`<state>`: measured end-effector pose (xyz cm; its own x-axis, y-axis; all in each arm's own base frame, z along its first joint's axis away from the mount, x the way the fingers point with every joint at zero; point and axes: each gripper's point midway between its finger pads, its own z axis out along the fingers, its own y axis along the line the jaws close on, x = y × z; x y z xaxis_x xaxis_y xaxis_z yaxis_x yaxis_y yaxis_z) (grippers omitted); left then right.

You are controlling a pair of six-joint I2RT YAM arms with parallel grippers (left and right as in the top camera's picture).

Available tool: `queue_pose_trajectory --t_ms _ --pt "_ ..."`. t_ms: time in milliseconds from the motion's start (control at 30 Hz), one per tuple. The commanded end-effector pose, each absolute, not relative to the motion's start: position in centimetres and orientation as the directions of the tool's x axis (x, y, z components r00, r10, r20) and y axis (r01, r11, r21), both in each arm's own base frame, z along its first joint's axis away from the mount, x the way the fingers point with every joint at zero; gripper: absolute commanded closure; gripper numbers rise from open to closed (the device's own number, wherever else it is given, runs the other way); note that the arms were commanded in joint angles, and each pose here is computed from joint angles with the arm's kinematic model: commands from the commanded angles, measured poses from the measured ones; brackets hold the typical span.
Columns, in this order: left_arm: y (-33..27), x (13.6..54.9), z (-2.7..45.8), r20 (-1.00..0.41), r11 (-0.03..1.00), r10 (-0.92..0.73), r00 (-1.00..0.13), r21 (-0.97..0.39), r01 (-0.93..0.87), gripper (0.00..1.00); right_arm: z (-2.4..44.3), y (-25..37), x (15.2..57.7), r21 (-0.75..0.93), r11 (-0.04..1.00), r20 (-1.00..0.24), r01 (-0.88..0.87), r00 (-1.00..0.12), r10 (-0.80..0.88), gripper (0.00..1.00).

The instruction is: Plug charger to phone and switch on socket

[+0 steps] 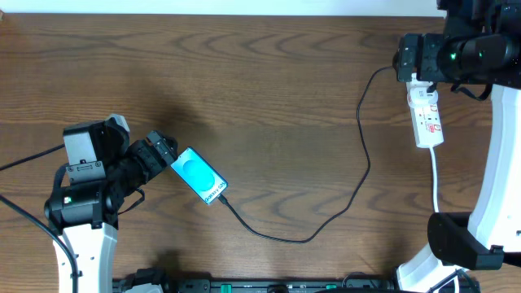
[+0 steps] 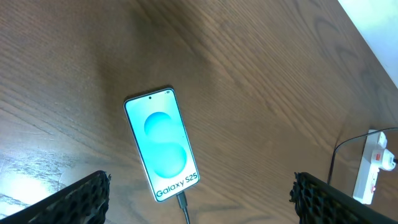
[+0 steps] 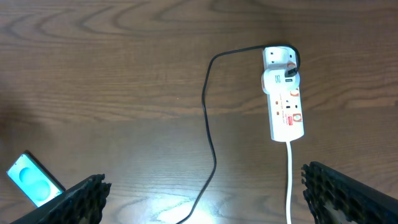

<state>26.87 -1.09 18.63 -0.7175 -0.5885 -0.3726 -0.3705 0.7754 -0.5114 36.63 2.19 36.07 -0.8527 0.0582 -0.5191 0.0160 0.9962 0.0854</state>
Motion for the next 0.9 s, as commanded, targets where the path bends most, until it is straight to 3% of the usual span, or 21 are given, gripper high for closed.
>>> queue_pose_trajectory --t_ms 0,267,367,433,567,700,867 --pt "-0.8 26.8 18.5 -0.382 0.786 -0.579 -0.720 -0.495 -0.370 0.06 36.3 2.0 36.3 0.077 0.997 -0.524 0.027 -0.850 0.064 0.01" --pt "-0.8 26.4 18.2 -0.369 0.787 -0.578 -0.728 -0.486 -0.379 0.06 36.3 2.0 36.3 0.077 0.997 -0.524 0.027 -0.850 0.064 0.01" --pt "0.4 25.2 17.7 -0.380 0.803 -0.580 -0.720 -0.415 -0.428 0.06 36.3 2.0 36.3 0.077 0.997 -0.524 0.027 -0.849 0.064 0.01" --pt "1.0 24.7 17.7 -0.412 0.811 -0.578 -0.704 -0.388 -0.439 0.06 36.3 2.0 36.3 0.077 0.997 -0.524 0.027 -0.850 0.064 0.01" --pt "0.7 24.0 18.5 -0.564 0.893 -0.443 -0.697 -0.342 -0.291 0.06 36.3 2.0 36.3 0.077 0.997 -0.524 0.027 -0.850 0.064 0.01" --pt "-0.8 23.8 19.7 -0.772 0.961 -0.258 -0.580 -0.268 -0.071 0.06 36.3 2.0 36.3 0.077 0.997 -0.524 0.027 -0.850 0.064 0.01" --pt "-1.4 24.6 21.3 -0.927 0.969 -0.216 -0.307 -0.241 0.046 0.06 36.3 2.0 36.3 0.077 0.997 -0.524 0.027 -0.849 0.064 0.01"
